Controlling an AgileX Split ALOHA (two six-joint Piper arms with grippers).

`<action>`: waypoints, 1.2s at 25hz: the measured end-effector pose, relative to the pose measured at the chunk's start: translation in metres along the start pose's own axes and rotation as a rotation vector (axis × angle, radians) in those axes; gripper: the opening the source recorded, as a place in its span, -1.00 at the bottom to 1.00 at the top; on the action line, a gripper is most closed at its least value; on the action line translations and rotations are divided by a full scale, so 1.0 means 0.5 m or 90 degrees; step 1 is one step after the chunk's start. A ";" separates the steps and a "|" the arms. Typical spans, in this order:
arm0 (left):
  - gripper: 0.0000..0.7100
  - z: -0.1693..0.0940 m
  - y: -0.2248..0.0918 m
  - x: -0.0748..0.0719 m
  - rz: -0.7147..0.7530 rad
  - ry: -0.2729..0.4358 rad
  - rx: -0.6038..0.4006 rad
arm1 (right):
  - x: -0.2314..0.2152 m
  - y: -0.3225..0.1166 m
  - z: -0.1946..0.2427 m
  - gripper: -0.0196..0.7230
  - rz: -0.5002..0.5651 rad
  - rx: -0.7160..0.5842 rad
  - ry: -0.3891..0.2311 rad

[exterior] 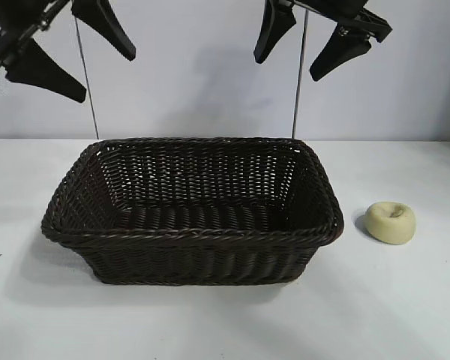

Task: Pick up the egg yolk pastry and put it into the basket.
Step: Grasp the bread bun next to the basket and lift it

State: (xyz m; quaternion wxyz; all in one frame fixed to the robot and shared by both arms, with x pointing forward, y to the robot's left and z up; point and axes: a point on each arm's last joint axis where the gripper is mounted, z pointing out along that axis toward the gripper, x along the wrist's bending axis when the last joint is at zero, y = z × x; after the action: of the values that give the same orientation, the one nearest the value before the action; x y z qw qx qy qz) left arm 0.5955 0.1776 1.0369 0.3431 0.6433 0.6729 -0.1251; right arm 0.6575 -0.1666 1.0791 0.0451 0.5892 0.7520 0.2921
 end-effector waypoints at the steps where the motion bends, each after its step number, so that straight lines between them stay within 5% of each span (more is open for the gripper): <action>1: 0.50 0.000 0.001 0.000 -0.001 -0.001 -0.003 | 0.000 0.000 0.000 0.67 0.000 0.000 0.000; 13: 0.50 0.000 0.007 0.001 -0.002 0.002 -0.026 | -0.001 -0.010 0.000 0.67 -0.005 0.036 -0.004; 19: 0.50 0.000 0.008 0.000 -0.002 0.002 -0.028 | -0.033 -0.023 -0.006 0.67 -0.028 0.085 -0.071; 30: 0.50 0.000 0.008 0.000 -0.003 0.001 -0.029 | -0.221 -0.048 -0.063 0.67 0.103 0.128 -0.152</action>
State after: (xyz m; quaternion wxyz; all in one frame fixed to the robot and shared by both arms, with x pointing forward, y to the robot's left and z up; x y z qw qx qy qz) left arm 0.5994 0.1783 1.0380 0.3570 0.6337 0.6774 -0.1099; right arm 0.6572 -0.2828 1.0628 0.0517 0.6798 0.7169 0.1462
